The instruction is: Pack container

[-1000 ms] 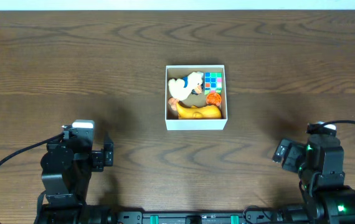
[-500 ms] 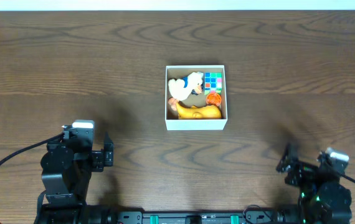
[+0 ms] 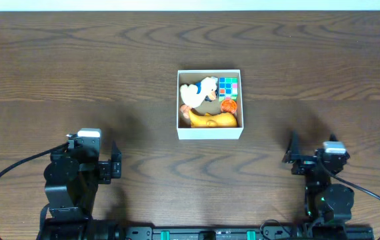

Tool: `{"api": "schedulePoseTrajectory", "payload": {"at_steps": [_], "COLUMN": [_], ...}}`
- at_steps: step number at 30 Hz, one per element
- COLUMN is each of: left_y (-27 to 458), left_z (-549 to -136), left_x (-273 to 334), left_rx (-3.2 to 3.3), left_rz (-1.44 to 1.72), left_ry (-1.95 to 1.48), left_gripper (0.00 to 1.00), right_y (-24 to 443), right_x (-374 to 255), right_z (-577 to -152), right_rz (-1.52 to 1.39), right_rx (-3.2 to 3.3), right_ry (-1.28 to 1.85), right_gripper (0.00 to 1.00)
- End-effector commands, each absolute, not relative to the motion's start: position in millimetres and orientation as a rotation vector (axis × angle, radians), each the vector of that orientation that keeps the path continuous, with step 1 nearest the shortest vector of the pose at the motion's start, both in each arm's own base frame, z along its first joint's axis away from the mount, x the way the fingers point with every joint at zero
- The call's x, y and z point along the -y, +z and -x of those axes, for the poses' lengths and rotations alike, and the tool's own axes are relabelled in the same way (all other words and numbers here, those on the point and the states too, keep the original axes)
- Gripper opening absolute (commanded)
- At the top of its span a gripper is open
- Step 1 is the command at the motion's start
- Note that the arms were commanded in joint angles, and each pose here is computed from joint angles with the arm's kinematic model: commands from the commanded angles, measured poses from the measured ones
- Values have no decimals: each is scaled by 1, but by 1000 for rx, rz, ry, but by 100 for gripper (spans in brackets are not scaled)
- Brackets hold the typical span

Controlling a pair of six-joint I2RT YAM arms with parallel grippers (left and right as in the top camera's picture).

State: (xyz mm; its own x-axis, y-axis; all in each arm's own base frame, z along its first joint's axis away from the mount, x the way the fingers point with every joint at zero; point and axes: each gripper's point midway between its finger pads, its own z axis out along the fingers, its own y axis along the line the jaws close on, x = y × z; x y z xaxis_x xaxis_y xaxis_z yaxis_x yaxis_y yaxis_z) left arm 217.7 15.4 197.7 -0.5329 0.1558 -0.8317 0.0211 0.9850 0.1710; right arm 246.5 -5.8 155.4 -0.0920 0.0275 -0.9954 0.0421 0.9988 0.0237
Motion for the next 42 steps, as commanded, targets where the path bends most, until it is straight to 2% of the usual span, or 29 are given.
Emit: {"api": "schedulePoseTrajectory", "payload": {"at_steps": [1,37,42], "left_y": [196,195,183], "left_z": [-218,-216,-198], "left_x": [-14,-16,-10], "left_rx": [-2129,-2136,-2191], "left_rz": [-142,-138,-152], "left_ry": [175,185,148], "left_gripper": [98,98,98], "right_y": [154,155,155], "right_x": [-5,-12,-12], "right_z": [-247,-247,-247], "right_rz": [56,55,55], "right_rx": [-1657,-1653,-1653], "right_ry": [-18,35,35], "right_gripper": [99,99,99]}}
